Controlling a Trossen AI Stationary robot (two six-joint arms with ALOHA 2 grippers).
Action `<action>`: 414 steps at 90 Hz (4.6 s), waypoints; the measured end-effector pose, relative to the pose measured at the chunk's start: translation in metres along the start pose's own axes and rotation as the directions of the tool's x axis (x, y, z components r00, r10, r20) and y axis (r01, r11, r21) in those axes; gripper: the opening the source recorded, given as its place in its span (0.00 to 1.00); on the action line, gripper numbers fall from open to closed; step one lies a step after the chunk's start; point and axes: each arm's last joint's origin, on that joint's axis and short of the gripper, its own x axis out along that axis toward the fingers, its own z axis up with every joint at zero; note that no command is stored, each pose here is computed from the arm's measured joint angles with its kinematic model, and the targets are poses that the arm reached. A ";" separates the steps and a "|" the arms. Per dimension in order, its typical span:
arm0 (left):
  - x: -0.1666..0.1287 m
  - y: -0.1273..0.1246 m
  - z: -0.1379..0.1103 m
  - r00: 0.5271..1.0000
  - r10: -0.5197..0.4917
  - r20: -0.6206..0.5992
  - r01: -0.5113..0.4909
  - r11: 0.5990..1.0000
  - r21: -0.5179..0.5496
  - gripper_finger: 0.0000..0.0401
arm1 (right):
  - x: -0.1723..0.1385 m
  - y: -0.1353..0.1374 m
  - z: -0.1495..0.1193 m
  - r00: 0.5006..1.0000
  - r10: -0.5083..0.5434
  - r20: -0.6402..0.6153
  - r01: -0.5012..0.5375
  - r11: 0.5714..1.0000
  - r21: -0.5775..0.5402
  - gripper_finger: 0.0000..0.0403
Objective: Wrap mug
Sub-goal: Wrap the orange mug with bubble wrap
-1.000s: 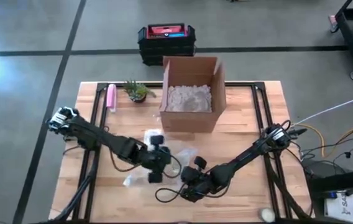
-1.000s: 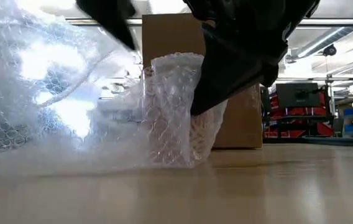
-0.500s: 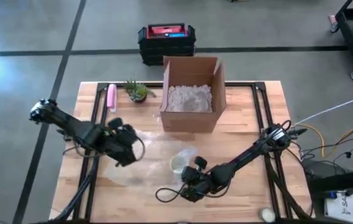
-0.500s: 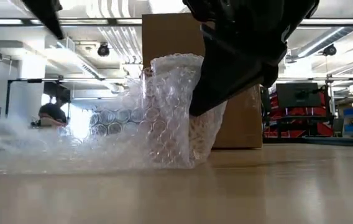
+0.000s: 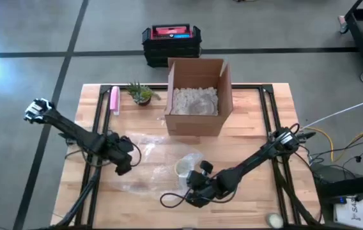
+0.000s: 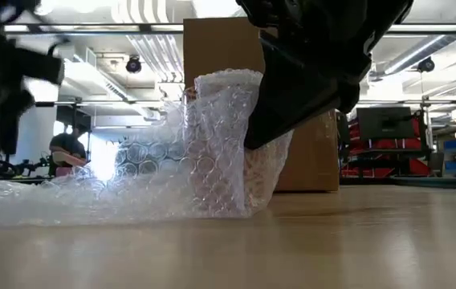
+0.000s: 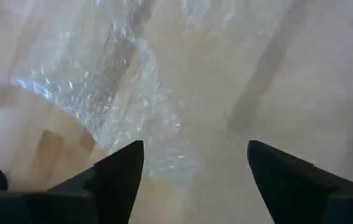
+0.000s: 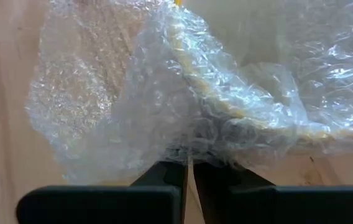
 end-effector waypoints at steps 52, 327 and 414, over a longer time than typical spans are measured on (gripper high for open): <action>0.028 -0.018 0.006 0.991 -0.102 0.085 0.100 0.994 0.034 0.04 | 0.001 0.000 0.000 1.000 -0.002 0.001 0.002 1.000 0.001 0.02; -0.094 -0.107 0.147 0.864 -0.296 0.407 0.025 0.833 0.552 0.32 | -0.009 -0.017 0.054 0.989 -0.137 -0.047 0.128 0.977 -0.173 0.02; 0.008 -0.110 0.123 0.694 -0.484 0.533 0.186 0.836 0.516 0.09 | -0.032 -0.014 0.078 0.997 -0.074 -0.003 0.073 0.983 -0.170 0.02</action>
